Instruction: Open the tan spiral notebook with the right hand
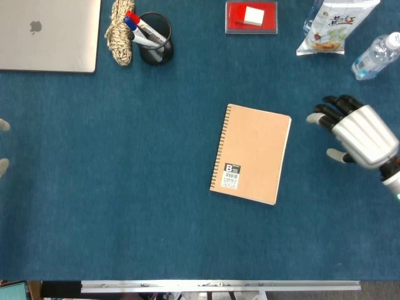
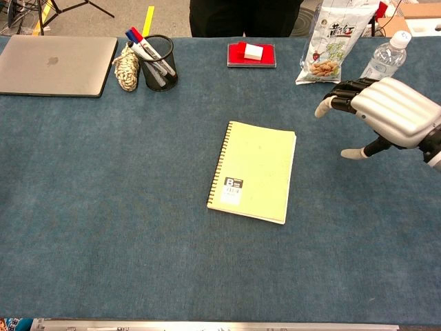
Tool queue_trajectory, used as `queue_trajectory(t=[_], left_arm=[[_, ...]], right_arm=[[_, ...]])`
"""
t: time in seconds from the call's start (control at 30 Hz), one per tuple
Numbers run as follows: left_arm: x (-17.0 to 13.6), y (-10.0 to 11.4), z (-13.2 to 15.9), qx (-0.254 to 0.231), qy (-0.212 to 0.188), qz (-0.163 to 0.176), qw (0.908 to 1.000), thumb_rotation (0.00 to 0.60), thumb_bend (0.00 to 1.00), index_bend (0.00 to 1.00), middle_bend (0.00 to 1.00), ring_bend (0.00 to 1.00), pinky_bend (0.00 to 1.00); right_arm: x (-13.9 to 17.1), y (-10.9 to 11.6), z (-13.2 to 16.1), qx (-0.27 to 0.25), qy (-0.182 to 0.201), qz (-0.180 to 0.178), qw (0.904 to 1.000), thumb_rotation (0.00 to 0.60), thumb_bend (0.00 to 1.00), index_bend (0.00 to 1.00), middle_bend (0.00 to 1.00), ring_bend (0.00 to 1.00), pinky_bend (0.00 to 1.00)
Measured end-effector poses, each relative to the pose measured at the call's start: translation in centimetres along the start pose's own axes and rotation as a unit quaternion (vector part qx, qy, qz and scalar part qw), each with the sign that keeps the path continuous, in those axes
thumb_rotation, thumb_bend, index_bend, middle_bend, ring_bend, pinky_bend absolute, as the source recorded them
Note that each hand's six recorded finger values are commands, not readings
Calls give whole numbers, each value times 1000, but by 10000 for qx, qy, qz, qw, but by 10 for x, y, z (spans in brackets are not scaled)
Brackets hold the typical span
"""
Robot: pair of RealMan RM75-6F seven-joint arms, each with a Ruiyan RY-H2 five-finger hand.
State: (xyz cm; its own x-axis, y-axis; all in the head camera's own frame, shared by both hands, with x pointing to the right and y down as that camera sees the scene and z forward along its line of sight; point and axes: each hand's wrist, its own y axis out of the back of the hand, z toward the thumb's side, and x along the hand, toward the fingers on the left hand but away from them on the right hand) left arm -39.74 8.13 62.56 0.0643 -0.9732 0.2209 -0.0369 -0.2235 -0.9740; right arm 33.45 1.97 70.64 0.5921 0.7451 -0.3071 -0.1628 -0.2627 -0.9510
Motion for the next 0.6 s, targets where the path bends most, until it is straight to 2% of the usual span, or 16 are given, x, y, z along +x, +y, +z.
queue_trajectory(t=[0.6], left_arm=[[-2,-6,-4,51,44,-122,9999,600,127,394,338,349,551]], right_arm=[[-23,-25,22,-68,407,291,9987,600,0,339,321,210,265]])
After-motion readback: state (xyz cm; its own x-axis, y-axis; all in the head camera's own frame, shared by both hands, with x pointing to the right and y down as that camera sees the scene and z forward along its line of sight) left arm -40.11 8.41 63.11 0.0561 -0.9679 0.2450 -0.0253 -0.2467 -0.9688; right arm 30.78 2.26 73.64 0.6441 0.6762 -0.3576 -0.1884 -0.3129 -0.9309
